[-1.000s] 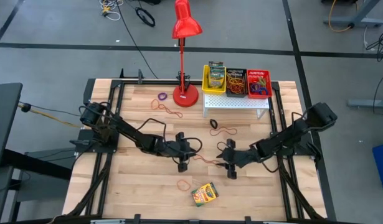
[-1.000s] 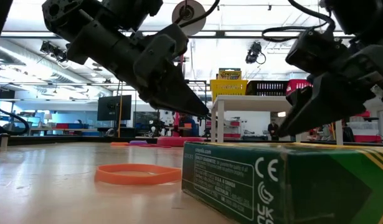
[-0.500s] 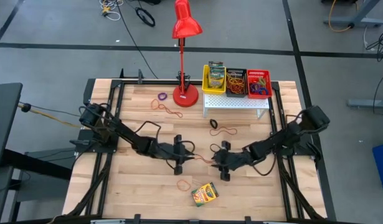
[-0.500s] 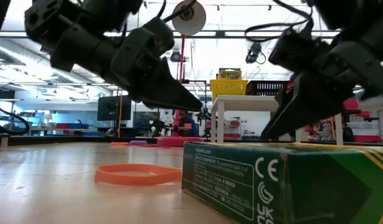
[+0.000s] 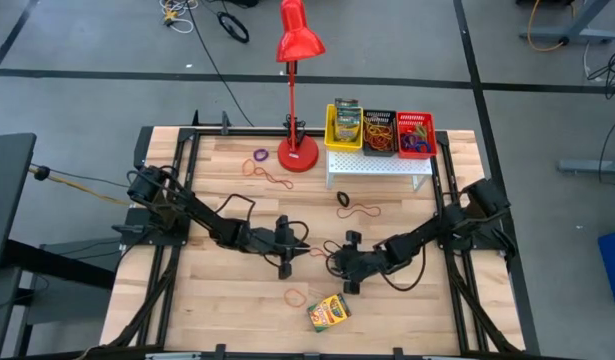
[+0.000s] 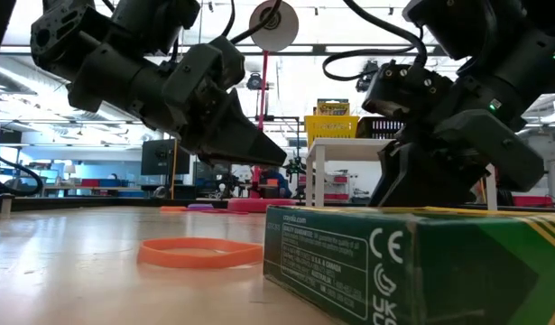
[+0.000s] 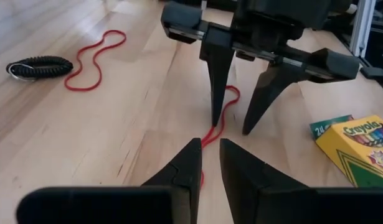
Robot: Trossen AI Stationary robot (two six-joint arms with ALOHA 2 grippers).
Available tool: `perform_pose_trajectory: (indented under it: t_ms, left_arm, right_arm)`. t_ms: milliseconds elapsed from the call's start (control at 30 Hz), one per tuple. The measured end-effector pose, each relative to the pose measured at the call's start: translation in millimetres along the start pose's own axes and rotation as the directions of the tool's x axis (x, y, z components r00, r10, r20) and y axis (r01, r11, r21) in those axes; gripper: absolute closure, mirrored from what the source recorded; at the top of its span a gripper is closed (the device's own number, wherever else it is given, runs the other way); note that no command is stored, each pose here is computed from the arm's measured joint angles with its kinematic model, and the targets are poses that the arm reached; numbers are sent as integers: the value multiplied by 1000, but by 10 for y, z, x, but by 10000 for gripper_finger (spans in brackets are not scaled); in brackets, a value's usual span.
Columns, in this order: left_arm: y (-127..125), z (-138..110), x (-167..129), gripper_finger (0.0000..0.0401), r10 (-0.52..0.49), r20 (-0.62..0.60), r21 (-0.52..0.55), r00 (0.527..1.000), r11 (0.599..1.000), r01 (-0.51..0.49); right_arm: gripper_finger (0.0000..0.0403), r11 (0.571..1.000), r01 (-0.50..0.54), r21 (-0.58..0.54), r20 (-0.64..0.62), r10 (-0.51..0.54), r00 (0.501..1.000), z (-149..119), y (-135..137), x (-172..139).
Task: Pick & Place Office Desk Supplies
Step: Put the red rubber band into the black bin on the shelf
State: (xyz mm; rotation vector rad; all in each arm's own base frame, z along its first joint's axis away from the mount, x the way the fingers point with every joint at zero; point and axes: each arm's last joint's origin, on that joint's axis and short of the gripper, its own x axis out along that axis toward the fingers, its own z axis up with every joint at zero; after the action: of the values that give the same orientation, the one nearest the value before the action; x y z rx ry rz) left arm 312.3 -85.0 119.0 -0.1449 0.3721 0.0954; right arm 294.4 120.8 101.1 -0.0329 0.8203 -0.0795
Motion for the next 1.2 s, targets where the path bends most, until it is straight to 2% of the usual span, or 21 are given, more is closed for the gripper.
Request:
perform_pose_trajectory:
  t_ms: [167,367,467,933,1200]
  left_arm:
    - [3,13,2,338,-1,10,2,1000,1000,1]
    - [5,12,3,338,0,10,84,1000,996,-1]
    - [4,11,3,338,0,9,85,1000,996,-1]
    - [2,17,3,338,-2,15,81,1000,997,1]
    - [2,17,3,338,-2,15,80,1000,997,1]
  right_arm:
    - [279,1000,3,10,-4,-3,1000,2,-27,10]
    - [357,1000,13,-18,-4,-13,1000,-2,-36,14]
    - [393,1000,11,-22,0,-11,1000,4,-36,9]
    - [400,1000,-16,9,72,15,997,167,-58,-202]
    - [401,1000,14,-18,109,-12,994,219,-42,-316]
